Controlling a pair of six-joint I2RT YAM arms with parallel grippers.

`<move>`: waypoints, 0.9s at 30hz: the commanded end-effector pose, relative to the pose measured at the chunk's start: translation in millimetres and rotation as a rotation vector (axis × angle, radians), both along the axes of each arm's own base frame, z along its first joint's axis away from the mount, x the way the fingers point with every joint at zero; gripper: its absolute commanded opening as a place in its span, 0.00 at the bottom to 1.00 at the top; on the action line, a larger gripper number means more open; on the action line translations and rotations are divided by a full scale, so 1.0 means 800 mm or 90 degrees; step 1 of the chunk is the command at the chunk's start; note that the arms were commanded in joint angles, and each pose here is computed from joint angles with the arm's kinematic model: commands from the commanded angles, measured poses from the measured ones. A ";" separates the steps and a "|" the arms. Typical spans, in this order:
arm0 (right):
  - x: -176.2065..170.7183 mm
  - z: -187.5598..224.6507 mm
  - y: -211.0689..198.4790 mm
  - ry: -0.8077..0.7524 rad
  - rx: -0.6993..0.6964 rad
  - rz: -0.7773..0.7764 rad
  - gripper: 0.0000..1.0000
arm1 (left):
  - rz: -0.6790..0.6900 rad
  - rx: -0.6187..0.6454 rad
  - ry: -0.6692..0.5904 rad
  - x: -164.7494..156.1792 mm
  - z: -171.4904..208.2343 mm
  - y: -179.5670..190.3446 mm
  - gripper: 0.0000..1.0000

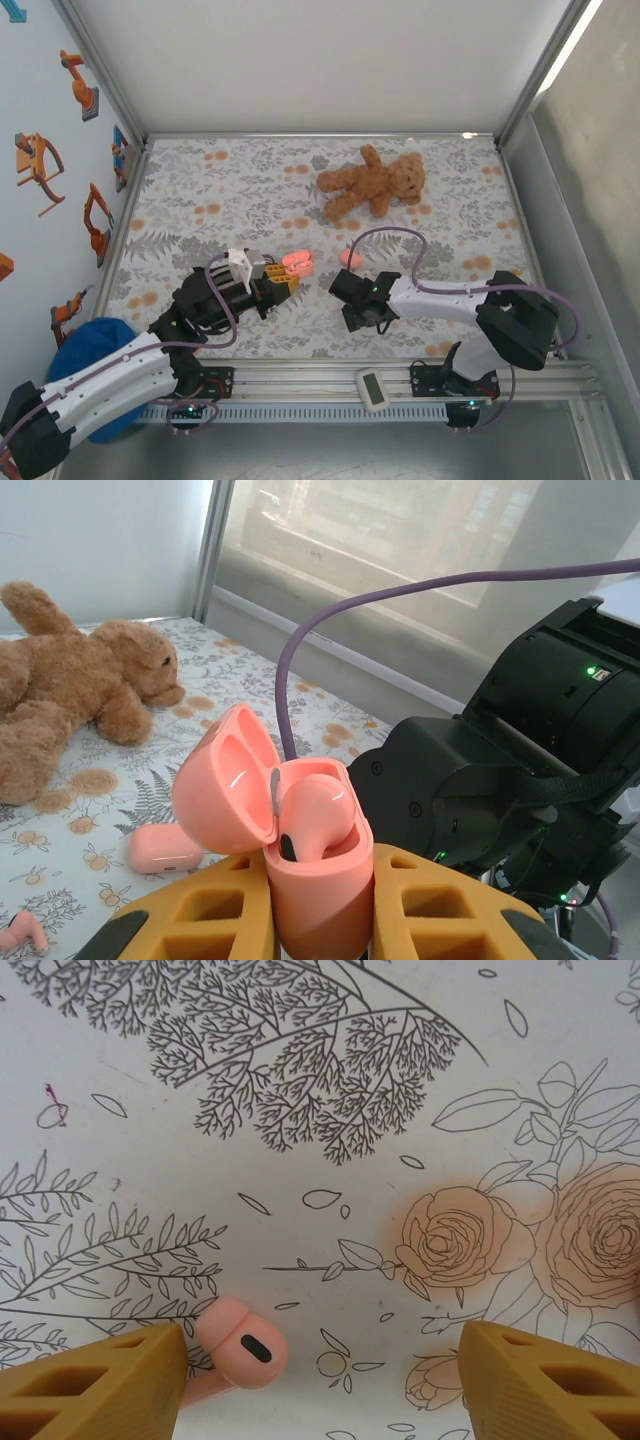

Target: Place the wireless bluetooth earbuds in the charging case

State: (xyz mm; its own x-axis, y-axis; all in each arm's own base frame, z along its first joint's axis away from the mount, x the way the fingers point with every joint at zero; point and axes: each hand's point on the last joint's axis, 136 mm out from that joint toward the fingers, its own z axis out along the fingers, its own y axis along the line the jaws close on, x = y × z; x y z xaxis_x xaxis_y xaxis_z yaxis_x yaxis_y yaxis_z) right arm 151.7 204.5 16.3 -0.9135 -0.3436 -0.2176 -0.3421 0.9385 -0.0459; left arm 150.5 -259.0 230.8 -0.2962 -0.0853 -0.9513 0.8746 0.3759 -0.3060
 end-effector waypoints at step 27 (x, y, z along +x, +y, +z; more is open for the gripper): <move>0.006 0.023 0.009 -0.028 0.030 0.013 0.74 | -0.002 -0.009 -0.018 -0.002 0.009 0.000 0.10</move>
